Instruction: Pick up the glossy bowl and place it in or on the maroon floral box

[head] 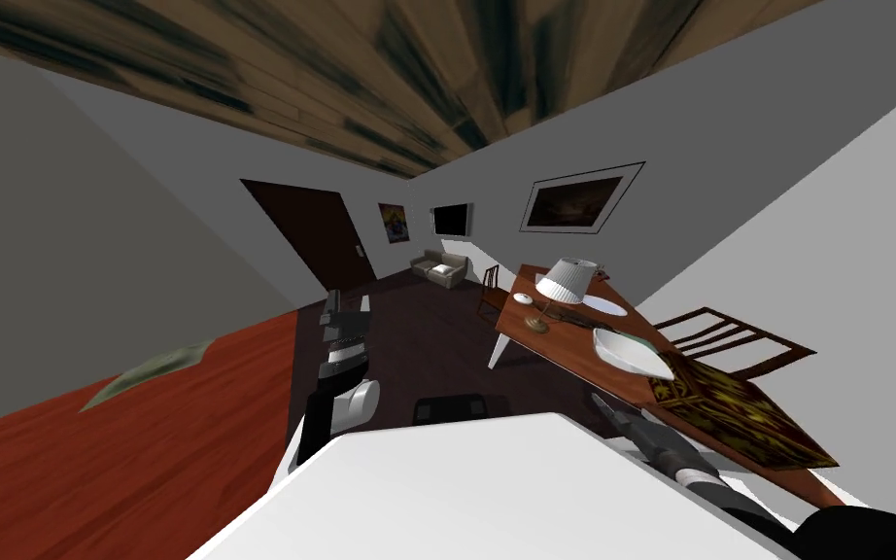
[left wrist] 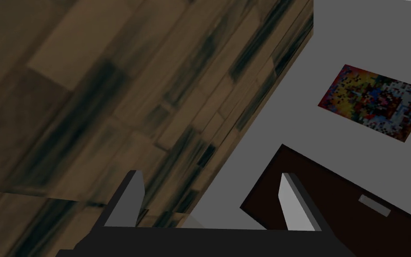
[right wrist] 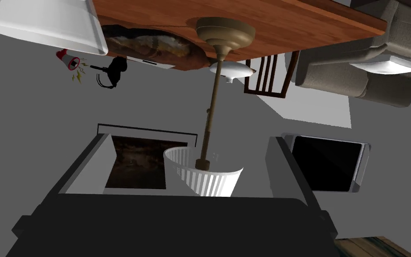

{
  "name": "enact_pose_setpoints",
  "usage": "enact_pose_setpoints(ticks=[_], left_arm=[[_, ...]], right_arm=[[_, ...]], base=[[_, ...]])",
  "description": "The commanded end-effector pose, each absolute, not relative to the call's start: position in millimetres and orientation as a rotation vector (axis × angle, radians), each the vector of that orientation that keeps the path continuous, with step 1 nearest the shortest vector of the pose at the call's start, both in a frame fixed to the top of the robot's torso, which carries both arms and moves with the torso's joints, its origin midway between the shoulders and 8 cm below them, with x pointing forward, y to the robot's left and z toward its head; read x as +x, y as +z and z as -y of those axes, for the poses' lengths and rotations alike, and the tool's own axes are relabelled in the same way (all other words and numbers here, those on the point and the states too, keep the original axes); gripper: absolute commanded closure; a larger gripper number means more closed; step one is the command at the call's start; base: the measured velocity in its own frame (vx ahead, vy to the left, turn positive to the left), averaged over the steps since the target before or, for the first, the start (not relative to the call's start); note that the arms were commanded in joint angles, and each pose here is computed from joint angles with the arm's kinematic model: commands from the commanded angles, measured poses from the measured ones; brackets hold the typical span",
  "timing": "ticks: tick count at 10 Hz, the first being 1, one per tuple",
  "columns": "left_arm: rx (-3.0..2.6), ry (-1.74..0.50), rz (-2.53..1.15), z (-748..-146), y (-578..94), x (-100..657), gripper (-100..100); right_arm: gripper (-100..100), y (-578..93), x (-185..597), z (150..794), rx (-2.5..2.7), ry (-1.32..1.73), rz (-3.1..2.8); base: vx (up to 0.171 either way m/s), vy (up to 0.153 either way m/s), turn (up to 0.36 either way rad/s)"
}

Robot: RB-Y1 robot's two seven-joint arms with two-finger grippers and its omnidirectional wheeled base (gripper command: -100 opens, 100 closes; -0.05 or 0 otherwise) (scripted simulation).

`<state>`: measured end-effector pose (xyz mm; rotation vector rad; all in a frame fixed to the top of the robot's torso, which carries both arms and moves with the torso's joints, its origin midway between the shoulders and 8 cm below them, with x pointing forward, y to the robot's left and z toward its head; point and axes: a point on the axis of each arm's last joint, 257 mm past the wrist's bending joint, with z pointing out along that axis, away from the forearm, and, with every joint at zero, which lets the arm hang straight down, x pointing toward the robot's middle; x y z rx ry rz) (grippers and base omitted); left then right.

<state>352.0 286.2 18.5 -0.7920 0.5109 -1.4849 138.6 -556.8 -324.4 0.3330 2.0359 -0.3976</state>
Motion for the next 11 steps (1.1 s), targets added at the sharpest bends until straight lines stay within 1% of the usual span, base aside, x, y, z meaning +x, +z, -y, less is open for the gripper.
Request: enact_pose_setpoints(ticks=[1,2,3,4,5,6,7,9,10,11], left_arm=[[-0.792,-1.485,-0.511,-286.2,18.5,352.0,0],[-0.792,-1.485,-0.511,-286.1,18.5,352.1,0],[-0.792,-1.485,-0.511,-286.2,18.5,352.0,0],[-0.792,-1.485,-0.511,-286.1,18.5,352.1,0],[-0.792,-1.485,-0.511,-286.2,18.5,352.0,0],[-0.792,-1.485,-0.511,-286.1,18.5,352.1,0],[-0.792,-1.485,-0.511,-286.2,18.5,352.1,0],[-0.792,-1.485,-0.511,-286.2,18.5,352.0,0],[-0.792,-1.485,-0.511,-286.2,18.5,352.0,0],[-0.792,-1.485,-0.511,-286.3,18.4,352.0,0]], right_arm=[[-100,-336.9,105.9,573.1,0.289,-0.488,-2.116],[-100,-337.0,105.9,573.1,0.285,-0.49,-2.117],[-100,-346.0,75.7,585.6,0.25,-0.56,-2.185],[-100,-346.3,75.6,585.5,0.244,-0.563,-2.187],[-100,-354.1,44.7,596.4,0.203,-0.629,-2.257],[-100,-360.1,13.8,605.8,0.176,-0.682,-2.321],[-100,-360.7,13.3,605.7,0.155,-0.69,-2.329],[-100,-368.6,-44.7,618.4,0.069,-0.782,-2.457],[-100,-370.4,-49.0,619.2,0.06,-0.789,-2.469],[-100,-373.0,-77.4,623.1,0.013,-0.825,-2.533]], base=[[0.03,-0.01,0.308],[0.028,-0.024,0.15],[0.038,-0.028,0.245],[0.035,-0.034,0.191],[0.03,-0.045,0.393],[0.04,-0.078,0.481],[0.039,-0.081,0.12],[0.06,-0.128,0.292],[0.051,-0.117,0.201],[0.038,-0.09,0.345]])
